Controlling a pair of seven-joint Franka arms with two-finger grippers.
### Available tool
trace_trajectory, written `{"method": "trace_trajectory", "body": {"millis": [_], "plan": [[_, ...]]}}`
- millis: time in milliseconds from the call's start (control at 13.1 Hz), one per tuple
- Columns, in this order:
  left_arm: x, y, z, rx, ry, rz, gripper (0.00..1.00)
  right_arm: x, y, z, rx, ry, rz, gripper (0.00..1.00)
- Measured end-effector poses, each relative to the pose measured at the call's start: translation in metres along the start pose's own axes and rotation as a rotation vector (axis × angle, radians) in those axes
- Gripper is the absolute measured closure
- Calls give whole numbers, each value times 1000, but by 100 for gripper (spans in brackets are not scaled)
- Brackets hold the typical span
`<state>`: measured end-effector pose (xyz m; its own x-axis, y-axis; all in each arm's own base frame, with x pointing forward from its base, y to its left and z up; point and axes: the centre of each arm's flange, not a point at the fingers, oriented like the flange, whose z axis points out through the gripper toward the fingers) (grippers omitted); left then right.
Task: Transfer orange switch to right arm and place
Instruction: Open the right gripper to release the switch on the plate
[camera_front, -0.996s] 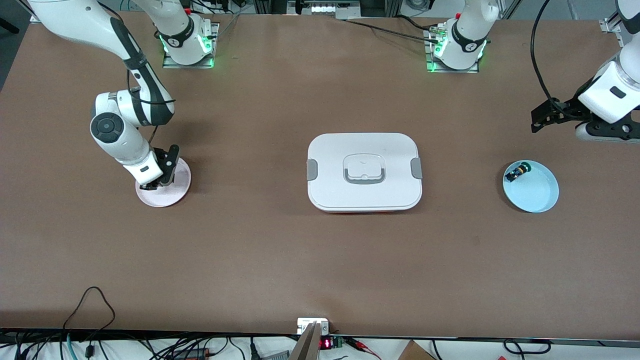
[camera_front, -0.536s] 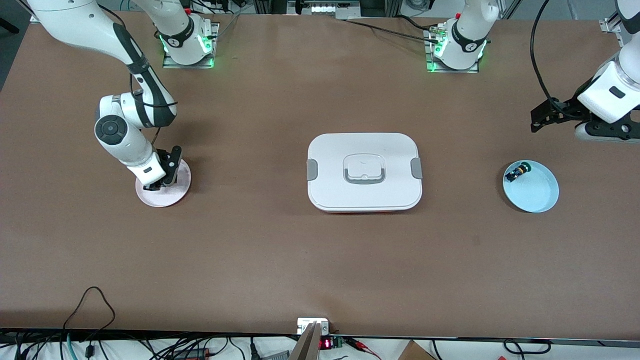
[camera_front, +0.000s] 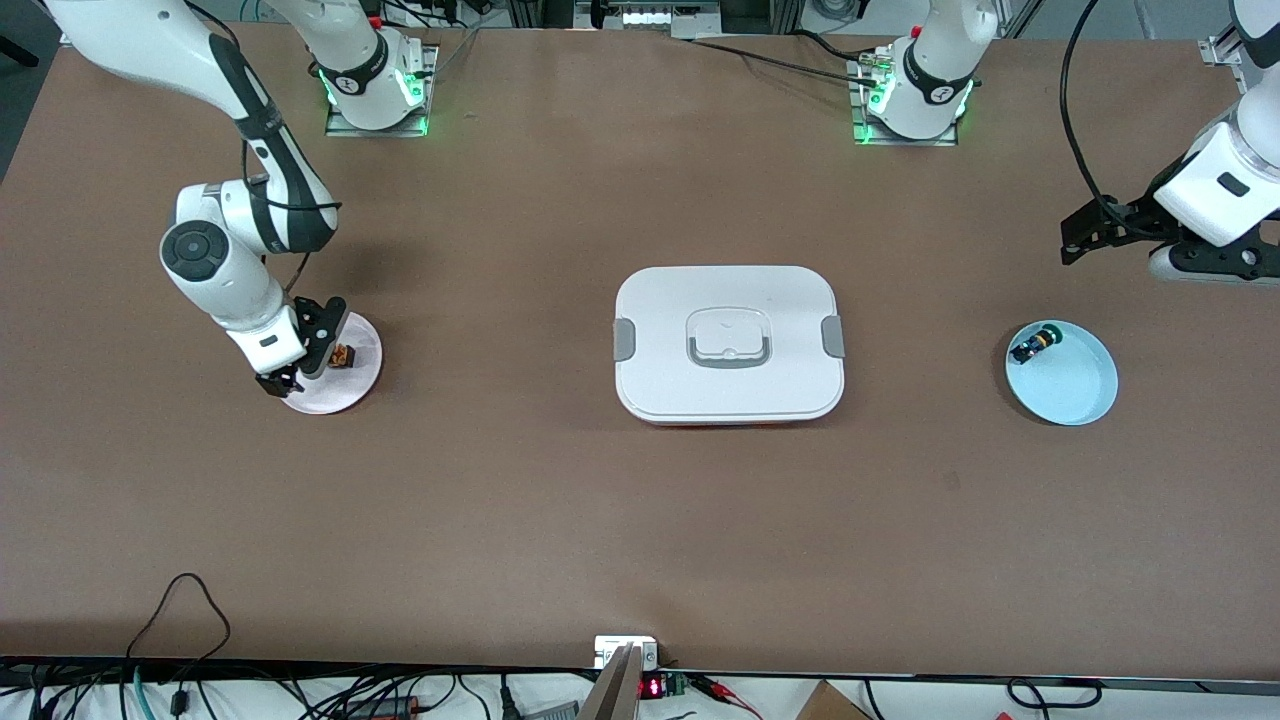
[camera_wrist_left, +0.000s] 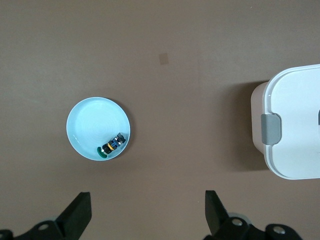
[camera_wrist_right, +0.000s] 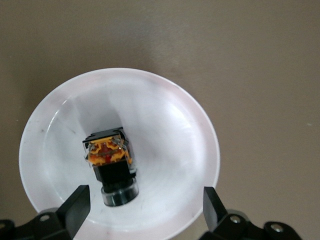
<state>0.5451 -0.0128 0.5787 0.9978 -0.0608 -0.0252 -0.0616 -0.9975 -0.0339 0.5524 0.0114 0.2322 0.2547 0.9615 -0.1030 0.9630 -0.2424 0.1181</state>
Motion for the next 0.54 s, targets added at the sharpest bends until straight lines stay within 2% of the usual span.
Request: {"method": "trace_trajectory", "body": {"millis": [77,307,536], "plan": [[0,0,0,0,0,0,0,2,2,-13,29,8,78,0],[0,1,0,0,0,2,0,15,17,-60,189,37,326,0],[0,5,0,1,0,8,0,16,32,-99,286,-11,557,0]]}}
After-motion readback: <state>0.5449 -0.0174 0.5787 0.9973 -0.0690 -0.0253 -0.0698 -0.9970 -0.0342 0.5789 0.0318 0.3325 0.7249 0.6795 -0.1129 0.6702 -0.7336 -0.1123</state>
